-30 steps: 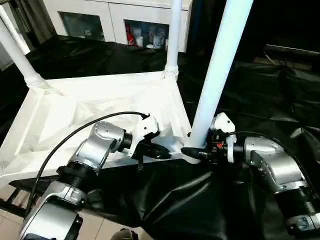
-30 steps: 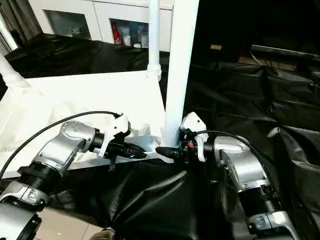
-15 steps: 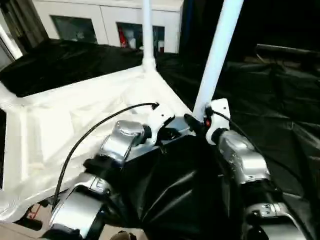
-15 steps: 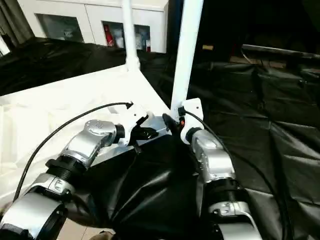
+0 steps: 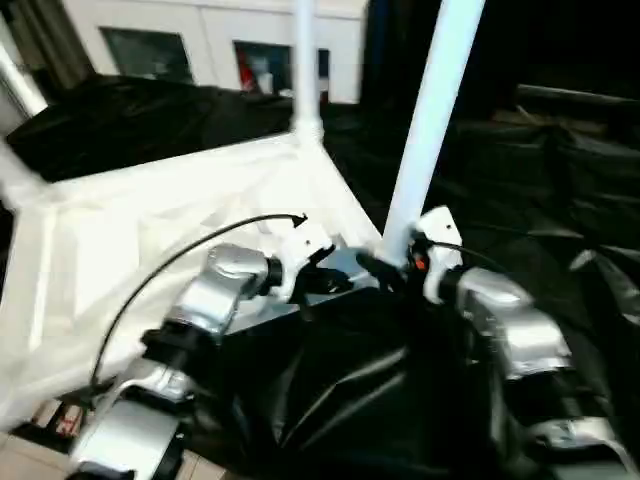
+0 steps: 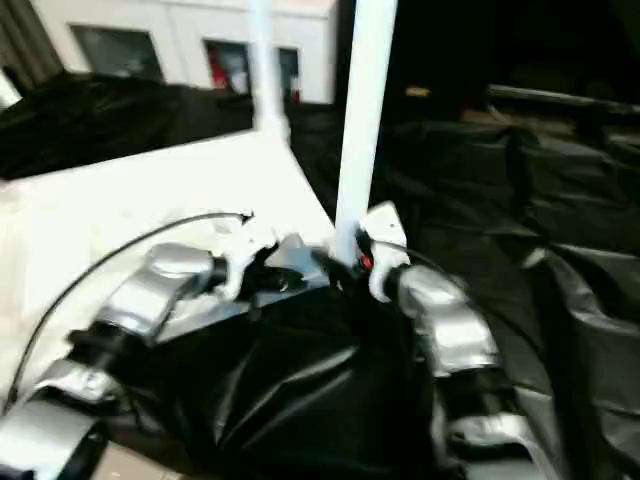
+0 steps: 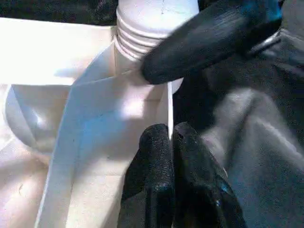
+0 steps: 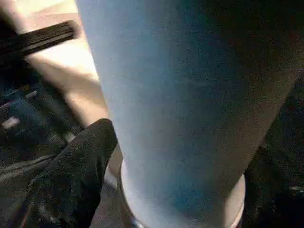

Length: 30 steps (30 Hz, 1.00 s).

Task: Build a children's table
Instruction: Rotate leg to tighten

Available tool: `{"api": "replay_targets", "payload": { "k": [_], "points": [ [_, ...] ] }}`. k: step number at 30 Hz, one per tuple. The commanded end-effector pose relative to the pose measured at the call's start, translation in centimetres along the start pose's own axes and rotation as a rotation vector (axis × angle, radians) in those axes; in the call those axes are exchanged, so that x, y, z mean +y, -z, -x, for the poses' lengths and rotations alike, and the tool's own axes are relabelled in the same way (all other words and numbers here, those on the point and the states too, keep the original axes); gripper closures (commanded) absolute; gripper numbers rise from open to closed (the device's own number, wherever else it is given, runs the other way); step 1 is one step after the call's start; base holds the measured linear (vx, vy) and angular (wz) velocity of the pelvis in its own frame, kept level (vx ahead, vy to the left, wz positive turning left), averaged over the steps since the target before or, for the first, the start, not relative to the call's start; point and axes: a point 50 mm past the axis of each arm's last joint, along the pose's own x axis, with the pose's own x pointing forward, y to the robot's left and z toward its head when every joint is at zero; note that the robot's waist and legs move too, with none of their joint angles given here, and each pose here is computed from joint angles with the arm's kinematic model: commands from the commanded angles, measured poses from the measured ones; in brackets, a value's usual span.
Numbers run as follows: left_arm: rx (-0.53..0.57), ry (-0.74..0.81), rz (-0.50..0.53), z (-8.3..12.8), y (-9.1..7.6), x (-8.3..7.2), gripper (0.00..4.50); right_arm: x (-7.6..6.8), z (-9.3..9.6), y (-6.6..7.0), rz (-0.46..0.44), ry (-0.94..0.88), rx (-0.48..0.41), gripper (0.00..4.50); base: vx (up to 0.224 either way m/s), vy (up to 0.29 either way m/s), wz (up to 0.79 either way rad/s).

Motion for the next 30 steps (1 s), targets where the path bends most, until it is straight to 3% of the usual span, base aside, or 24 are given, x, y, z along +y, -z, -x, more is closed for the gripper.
{"api": "replay_targets", "payload": {
  "k": [1, 7, 17, 24, 27, 30],
  "points": [
    [-0.071, 0.121, -0.086, -1.2, -2.0, -1.2, 4.5, 2.6, -1.3, -0.8, 0.029, -0.234, -0.016, 0.77, 0.0, 0.0, 0.0],
    [-0.034, 0.196, -0.089, 0.0, -1.3, -1.5, 4.5, 3.1, -0.1, -0.8, 0.054, -0.371, 0.022, 0.77, 0.0, 0.0, 0.0],
    [-0.032, 0.2, -0.082, 0.1, -1.2, -1.6, 4.5, 4.0, -0.8, -0.5, 0.021, -0.387, 0.017, 1.58, 0.0, 0.0, 0.0],
    [-0.051, 0.063, -0.052, -1.3, -1.8, -0.8, 4.5, 2.8, -3.0, 0.3, -0.037, -0.077, 0.011, 1.76, 0.0, 0.0, 0.0],
    [-0.063, -0.12, 0.008, -3.1, -2.9, 0.3, 4.5, 1.4, -4.6, 0.6, -0.169, 0.226, 0.001, 1.78, 0.0, 0.0, 0.0],
    [-0.085, -0.201, 0.043, -4.1, -3.7, 0.7, 4.5, 1.5, -5.6, 0.2, -0.228, 0.291, -0.03, 1.78, 0.0, 0.0, 0.0]
  ]
}}
